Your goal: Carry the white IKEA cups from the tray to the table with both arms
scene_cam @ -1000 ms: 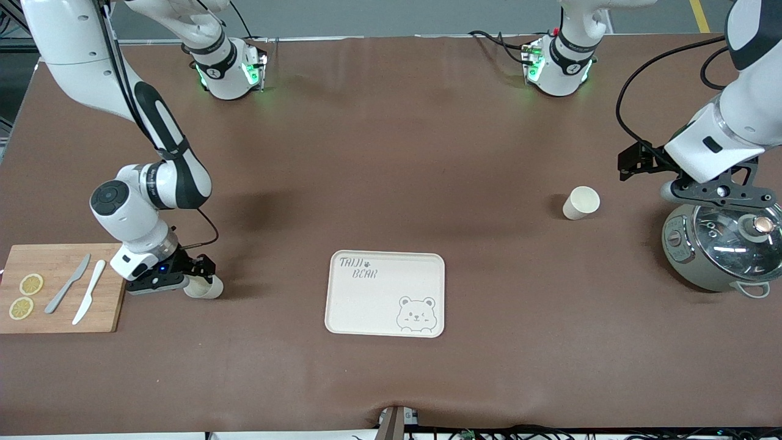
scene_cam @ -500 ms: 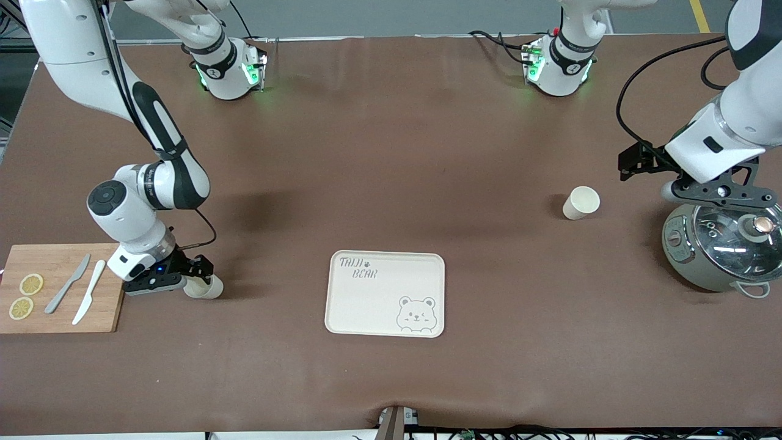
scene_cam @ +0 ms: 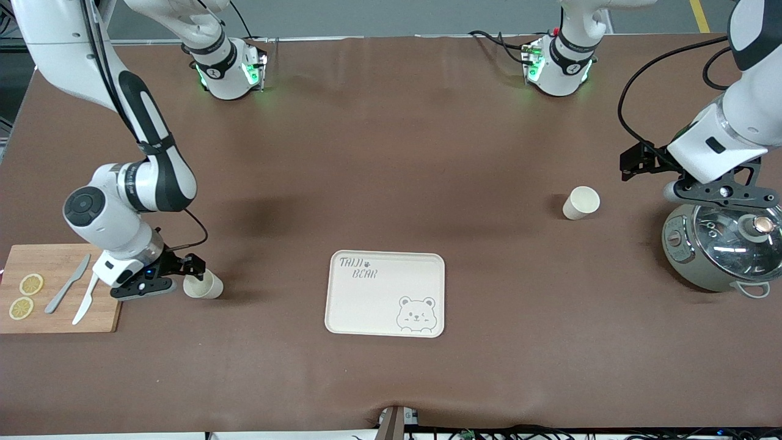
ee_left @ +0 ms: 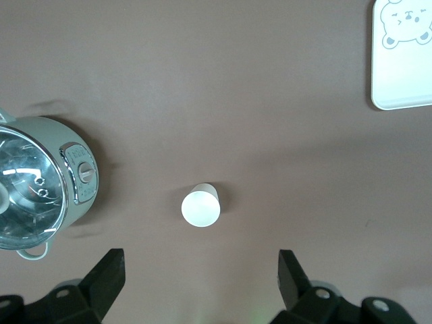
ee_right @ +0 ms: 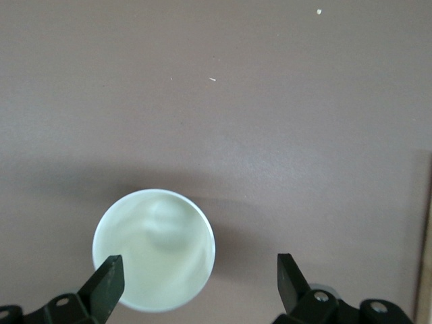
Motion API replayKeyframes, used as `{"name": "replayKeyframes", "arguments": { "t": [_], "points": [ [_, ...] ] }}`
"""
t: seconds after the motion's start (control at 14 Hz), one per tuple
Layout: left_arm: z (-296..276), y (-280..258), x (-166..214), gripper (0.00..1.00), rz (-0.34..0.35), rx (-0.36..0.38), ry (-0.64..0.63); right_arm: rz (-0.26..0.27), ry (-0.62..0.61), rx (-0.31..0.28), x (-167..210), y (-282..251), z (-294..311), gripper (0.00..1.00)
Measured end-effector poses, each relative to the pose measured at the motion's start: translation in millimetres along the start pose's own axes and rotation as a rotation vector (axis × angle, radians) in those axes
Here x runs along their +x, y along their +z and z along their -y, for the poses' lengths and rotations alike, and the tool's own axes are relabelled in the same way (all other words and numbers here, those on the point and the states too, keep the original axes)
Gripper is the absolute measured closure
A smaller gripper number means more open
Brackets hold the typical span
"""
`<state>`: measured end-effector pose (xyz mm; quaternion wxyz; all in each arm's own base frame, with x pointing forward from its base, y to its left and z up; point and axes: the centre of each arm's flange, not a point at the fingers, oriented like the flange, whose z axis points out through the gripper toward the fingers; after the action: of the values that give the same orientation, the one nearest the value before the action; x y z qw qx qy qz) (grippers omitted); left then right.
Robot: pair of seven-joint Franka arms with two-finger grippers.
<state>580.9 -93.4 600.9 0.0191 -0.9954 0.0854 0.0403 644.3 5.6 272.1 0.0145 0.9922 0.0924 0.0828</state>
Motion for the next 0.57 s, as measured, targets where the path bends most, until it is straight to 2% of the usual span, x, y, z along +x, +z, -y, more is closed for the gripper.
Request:
{"name": "replayKeyframes", "arguments": {
  "t": [0.29, 0.57],
  "points": [
    [0, 0, 0, 0.0, 0.0, 0.0, 0.0, 0.078, 0.011, 0.01, 4, -31, -9, 0.0],
    [0, 0, 1, 0.0, -0.005, 0.0, 0.0, 0.174, 0.039, 0.034, 18, -93, -23, 0.0]
  ]
}}
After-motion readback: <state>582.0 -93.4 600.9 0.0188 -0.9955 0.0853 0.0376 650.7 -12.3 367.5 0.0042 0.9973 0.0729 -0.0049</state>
